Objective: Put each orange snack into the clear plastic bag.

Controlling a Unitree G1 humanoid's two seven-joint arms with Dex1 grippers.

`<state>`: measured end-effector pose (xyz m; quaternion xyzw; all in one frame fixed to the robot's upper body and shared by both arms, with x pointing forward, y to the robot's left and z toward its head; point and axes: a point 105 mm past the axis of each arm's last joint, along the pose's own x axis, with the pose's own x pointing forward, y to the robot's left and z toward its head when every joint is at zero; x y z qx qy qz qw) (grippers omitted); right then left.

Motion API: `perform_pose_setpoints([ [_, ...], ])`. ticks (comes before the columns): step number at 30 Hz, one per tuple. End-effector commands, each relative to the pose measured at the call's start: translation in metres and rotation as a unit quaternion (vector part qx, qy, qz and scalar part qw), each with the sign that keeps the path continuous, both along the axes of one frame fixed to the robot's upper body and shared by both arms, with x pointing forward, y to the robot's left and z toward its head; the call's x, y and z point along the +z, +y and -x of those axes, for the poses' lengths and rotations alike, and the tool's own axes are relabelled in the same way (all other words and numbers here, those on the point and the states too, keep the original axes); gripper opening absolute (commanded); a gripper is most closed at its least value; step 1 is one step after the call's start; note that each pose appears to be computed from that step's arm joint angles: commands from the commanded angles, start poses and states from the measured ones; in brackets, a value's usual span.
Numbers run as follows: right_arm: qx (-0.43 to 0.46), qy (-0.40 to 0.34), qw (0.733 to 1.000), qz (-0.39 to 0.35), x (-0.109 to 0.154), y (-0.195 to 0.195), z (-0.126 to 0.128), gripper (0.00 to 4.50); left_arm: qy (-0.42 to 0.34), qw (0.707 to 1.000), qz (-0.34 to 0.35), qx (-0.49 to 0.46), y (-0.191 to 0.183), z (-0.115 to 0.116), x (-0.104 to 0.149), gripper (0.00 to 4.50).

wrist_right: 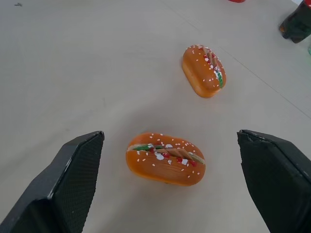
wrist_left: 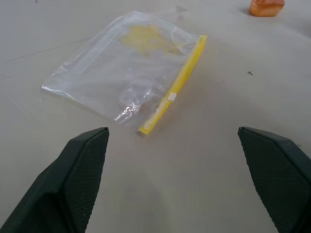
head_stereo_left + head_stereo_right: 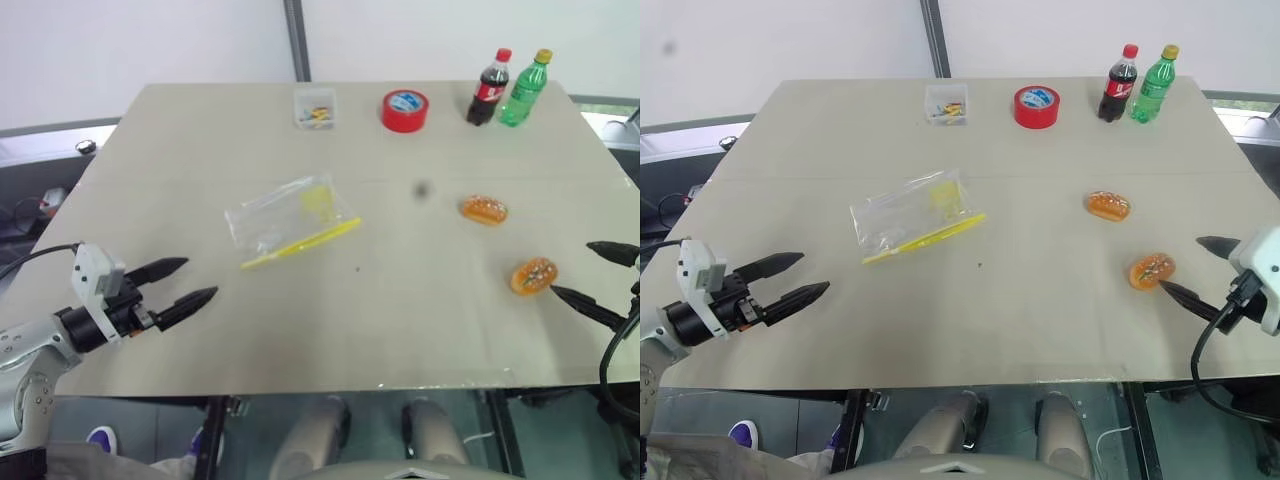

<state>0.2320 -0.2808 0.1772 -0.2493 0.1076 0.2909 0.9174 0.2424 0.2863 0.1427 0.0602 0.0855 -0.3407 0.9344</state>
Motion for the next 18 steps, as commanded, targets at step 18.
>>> perform_pose_setpoints([
  [18,0.079,-0.078,0.992,-0.055,0.002,0.109,-0.038,4.49,0.144,0.966,0.121,0.177,0.007,-0.04,0.001,4.5],
])
